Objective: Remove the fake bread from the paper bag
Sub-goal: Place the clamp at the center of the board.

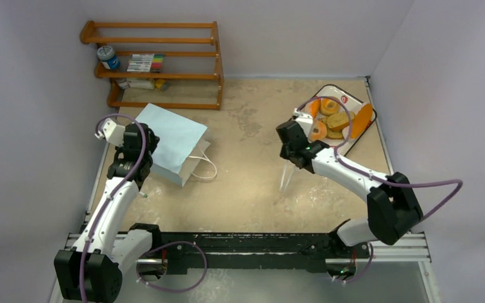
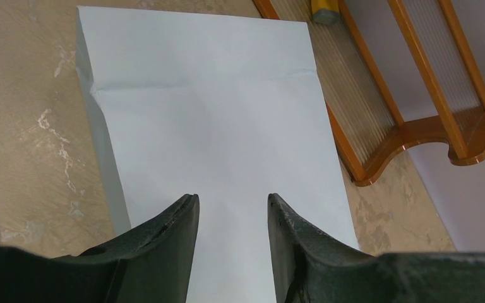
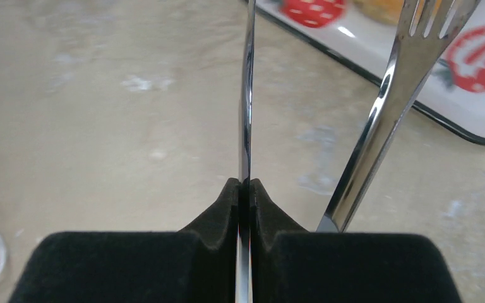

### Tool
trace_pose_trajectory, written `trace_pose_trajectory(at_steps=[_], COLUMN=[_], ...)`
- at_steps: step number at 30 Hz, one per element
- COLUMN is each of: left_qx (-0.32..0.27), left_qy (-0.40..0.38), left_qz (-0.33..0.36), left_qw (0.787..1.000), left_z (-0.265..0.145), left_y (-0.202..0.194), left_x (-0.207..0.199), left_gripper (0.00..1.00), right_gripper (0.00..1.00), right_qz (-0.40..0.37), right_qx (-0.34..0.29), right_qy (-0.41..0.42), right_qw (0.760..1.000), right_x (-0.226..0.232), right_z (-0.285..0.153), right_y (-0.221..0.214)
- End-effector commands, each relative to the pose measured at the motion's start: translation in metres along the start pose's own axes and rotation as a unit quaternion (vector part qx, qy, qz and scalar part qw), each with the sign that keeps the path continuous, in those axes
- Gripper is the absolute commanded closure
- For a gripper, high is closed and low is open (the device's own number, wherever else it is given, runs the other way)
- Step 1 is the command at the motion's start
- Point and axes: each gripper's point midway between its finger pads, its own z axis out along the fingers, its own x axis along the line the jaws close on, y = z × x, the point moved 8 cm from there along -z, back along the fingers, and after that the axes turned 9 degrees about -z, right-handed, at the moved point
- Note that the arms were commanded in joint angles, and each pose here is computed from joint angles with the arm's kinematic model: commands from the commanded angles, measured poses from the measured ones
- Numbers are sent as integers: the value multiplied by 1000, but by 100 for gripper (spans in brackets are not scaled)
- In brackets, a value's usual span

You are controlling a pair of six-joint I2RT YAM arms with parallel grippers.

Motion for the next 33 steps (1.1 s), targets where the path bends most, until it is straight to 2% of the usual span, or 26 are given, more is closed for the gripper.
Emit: trace_pose_trajectory(at_steps=[1,5,10,16,22,25,30,33], left_qx=[-19,-20,-27,-39,-57,-66,-90,-117], left_qy=[-22,-22,-21,-15,-19,-25,-36,-46], left_qz=[-20,-17,-8,8,12,12,17,17], left_qw=[999,999,999,999,998,997,995,992], left_z=[-7,-10,-13,-15,-20,-23,-21,-17], left_y=[13,16,18,24,36,42,53,61], left_x=[-14,-15,-12,-13,-22,-28,-43,-56], left_gripper=[56,56,56,56,56,56,56,56], right_gripper=[100,100,99,77,55,46,44,44], right_qz=[-54,-85,-115,-135,-144,-133,-107,-72], right_qx=[-18,-4,7,9,-2,-29,-100,-142], right_qy=[72,123,131,151,159,155,120,61], right_qw=[996,989,985,979,977,979,982,985], right_x=[55,92,124,148,154,153,136,99], right_z=[-14,-4,17,35,33,18,-12,-15], right_y=[20,20,12,5,10,29,79,120])
